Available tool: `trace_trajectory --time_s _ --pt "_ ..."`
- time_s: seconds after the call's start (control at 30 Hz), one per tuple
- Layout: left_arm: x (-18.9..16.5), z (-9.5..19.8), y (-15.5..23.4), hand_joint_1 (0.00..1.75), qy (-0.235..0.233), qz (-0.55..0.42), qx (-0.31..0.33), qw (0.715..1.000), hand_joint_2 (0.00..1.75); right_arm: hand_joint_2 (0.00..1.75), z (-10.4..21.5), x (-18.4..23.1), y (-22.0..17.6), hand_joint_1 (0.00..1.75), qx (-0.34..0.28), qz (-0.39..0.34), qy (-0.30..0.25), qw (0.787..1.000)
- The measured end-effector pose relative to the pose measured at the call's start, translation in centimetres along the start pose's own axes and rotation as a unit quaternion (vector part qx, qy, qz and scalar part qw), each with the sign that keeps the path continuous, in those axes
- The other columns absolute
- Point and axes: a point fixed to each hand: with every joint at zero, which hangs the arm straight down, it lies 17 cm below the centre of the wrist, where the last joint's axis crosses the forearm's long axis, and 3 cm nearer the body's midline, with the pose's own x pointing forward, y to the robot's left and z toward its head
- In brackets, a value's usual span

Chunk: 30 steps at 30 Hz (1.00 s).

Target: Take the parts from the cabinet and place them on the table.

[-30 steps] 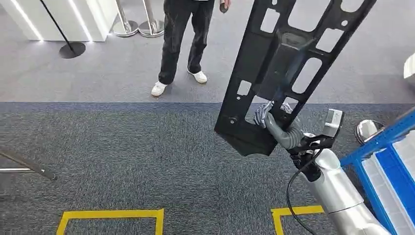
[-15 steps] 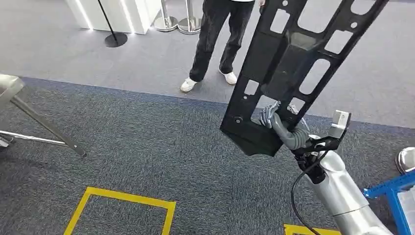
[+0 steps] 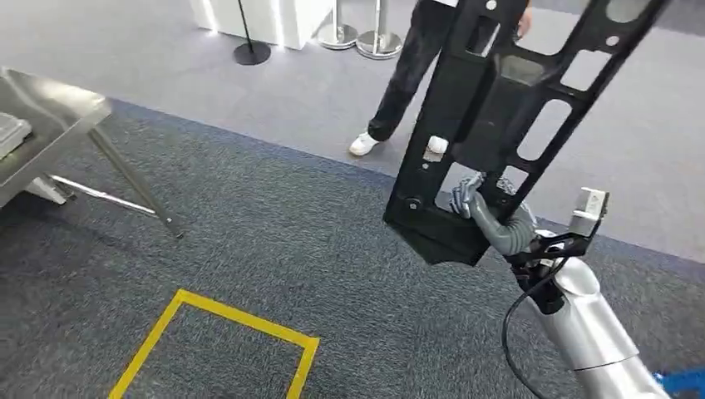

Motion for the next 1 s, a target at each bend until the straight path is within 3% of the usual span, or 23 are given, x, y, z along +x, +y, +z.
trace_trajectory --time_s 0.6,0.83,1.0 --pt "-1.0 0.1 0.0 0.00 0.001 0.008 0.003 1.000 1.75 1.75 -2.0 0.5 0.1 1.75 0.012 -0.011 -0.018 1.000" --pt "-2.7 0.3 0.1 0.00 0.020 0.021 0.003 1.000 1.75 1.75 -4.4 -0.2 2.4 1.75 0.032 -0.030 -0.025 0.999" --pt "-2.6 0.3 0.1 0.00 0.017 0.020 0.003 1.000 1.75 1.75 -4.5 -1.2 2.7 1.75 0.033 -0.035 -0.014 0.999"
